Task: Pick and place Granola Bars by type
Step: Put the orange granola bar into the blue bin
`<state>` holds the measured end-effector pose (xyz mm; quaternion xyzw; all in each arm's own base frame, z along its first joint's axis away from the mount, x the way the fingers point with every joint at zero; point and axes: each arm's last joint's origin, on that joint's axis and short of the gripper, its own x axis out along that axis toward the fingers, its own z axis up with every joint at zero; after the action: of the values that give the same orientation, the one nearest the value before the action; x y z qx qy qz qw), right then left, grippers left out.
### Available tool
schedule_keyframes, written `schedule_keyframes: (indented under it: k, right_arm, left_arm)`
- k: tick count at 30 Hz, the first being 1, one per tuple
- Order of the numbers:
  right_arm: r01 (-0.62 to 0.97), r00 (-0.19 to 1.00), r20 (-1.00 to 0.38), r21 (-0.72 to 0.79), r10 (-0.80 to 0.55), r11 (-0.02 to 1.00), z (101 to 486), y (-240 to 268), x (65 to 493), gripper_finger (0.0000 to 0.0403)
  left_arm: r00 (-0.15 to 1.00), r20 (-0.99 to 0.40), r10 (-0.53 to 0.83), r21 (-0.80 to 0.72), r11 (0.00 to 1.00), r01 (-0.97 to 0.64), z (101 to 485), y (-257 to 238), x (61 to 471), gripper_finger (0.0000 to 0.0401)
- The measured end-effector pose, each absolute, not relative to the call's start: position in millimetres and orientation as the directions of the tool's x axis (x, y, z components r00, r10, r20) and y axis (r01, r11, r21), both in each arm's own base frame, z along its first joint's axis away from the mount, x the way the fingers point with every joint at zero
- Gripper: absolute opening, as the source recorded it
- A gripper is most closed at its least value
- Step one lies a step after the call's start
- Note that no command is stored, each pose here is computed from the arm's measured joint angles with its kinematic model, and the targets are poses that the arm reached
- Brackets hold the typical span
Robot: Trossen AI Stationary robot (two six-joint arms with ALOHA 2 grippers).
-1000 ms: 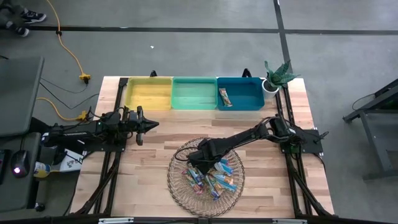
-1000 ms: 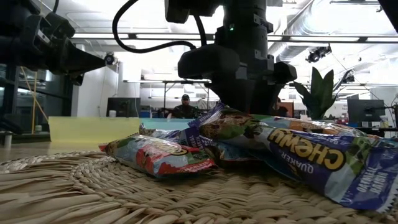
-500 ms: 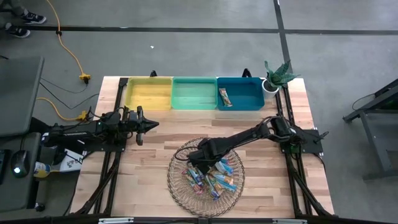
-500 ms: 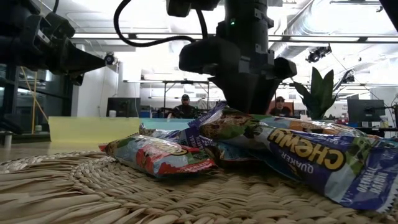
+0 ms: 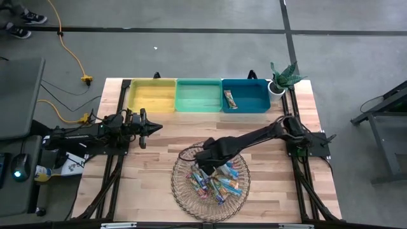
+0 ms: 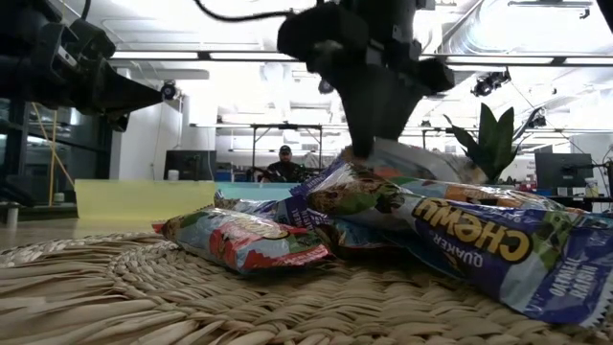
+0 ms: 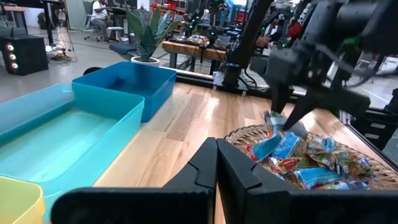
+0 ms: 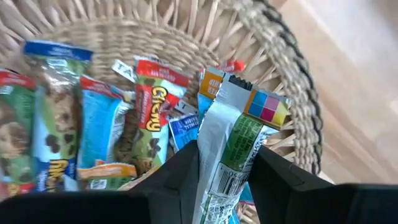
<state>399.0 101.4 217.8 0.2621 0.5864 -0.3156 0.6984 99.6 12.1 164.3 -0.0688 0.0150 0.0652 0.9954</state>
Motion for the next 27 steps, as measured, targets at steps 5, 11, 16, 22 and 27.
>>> schedule_keyframes:
  k: [5, 11, 16, 22, 27]
  right_arm:
    - [0.739, 0.214, -0.967, 0.069, -0.137, 0.67, 244, 99, 394, 0.0111]
    - [0.656, 0.416, -0.887, 0.142, -0.198, 0.741, 286, 94, 388, 0.0111]
    - [0.548, 0.537, -0.804, 0.102, -0.255, 0.83, 315, 92, 381, 0.0111]
    - [0.516, 0.606, -0.725, 0.046, -0.327, 0.855, 336, 86, 374, 0.0111]
    - [0.553, 0.596, -0.684, -0.029, -0.42, 0.833, 344, 69, 371, 0.0106]
  left_arm:
    - [0.991, -0.039, 0.127, -0.135, 0.982, -0.132, 164, 12, 100, 0.0]
    - [0.991, -0.039, 0.128, -0.135, 0.982, -0.132, 164, 12, 100, 0.0]
    - [0.991, -0.039, 0.128, -0.135, 0.982, -0.132, 164, 12, 100, 0.0]
    - [0.991, -0.038, 0.128, -0.135, 0.982, -0.132, 164, 12, 100, 0.0]
    - [0.991, -0.039, 0.127, -0.135, 0.982, -0.131, 164, 12, 100, 0.0]
